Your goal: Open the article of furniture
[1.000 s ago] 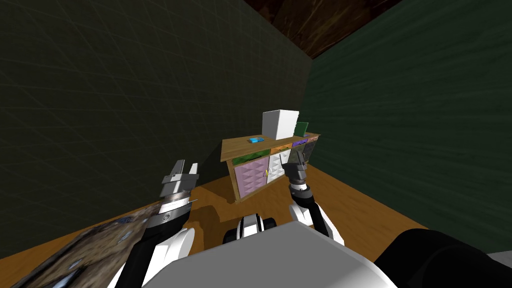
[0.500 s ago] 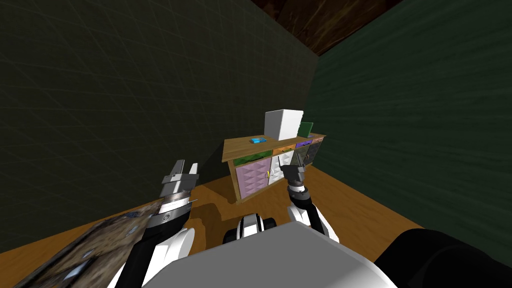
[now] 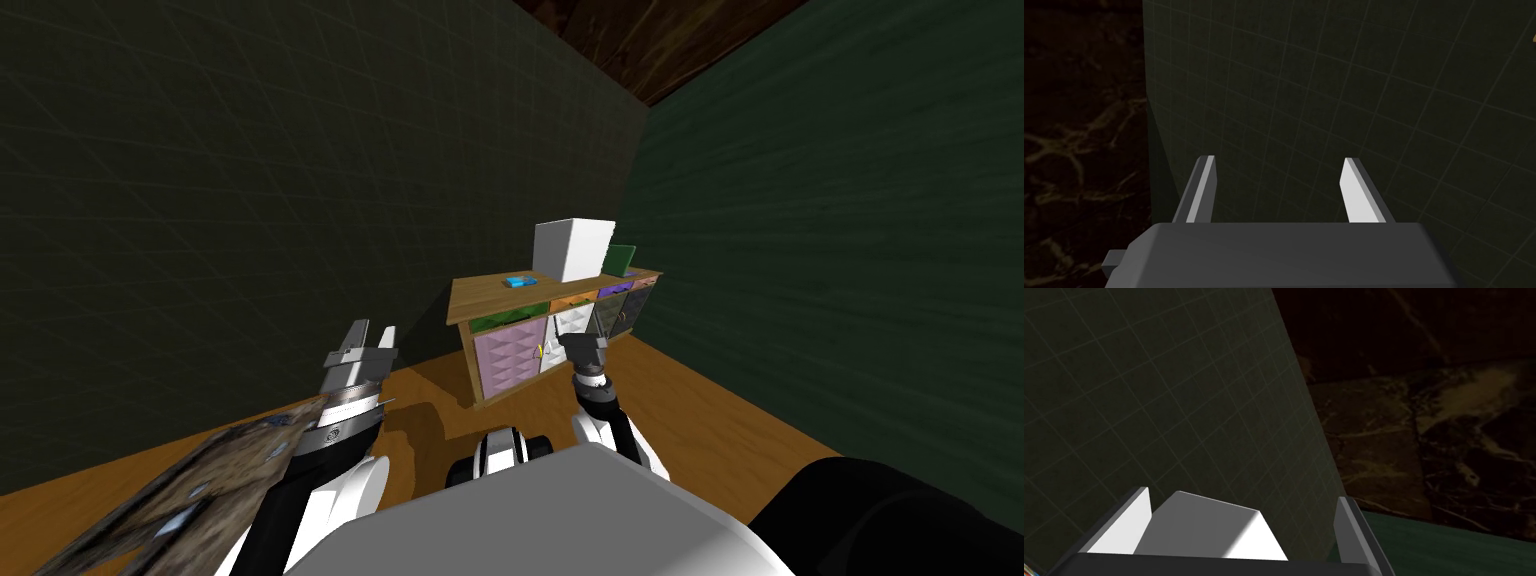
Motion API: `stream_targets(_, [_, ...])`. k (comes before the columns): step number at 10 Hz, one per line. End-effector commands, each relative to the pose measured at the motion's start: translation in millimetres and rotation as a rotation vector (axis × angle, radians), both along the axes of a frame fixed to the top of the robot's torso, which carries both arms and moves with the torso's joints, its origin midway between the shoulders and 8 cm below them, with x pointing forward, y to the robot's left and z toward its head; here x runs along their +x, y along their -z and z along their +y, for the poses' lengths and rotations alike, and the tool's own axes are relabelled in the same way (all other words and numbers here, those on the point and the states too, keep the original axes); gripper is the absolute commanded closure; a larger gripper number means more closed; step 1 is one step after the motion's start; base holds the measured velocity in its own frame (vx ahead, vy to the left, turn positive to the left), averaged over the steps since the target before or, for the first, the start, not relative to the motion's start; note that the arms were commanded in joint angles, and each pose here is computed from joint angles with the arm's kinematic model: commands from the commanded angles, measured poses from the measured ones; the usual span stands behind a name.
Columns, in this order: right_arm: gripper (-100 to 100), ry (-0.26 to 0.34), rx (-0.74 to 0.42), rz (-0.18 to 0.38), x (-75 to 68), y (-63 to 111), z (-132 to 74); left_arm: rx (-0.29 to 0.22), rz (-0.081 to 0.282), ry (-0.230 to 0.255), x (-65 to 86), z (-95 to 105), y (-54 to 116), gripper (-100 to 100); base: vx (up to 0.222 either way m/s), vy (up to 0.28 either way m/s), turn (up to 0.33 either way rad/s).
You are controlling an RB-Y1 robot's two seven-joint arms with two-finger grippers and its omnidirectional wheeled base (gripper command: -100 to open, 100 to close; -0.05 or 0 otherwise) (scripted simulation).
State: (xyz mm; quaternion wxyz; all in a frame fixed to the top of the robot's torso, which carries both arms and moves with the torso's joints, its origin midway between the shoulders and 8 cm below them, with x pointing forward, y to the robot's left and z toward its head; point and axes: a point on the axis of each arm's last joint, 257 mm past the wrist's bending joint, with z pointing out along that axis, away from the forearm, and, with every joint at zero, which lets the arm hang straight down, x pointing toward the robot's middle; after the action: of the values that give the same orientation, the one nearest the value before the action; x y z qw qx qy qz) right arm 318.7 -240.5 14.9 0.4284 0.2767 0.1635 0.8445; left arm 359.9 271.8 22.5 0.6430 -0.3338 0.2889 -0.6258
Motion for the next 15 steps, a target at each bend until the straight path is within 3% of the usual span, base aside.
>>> stream_targets(1, [-100, -0.074, 0.070, 0.000, 0.0, 8.8, 0.3, 0.000, 0.000, 0.000, 0.0, 0.0, 0.0, 0, 0.029, -0.018, 0.136])
stream_targets(15, [-100, -0.392, 0.375, 0.002, 1.2, 43.6, -2.8, 0.000, 0.000, 0.000, 0.0, 0.0, 0.0, 0, 0.025, -0.015, 0.064])
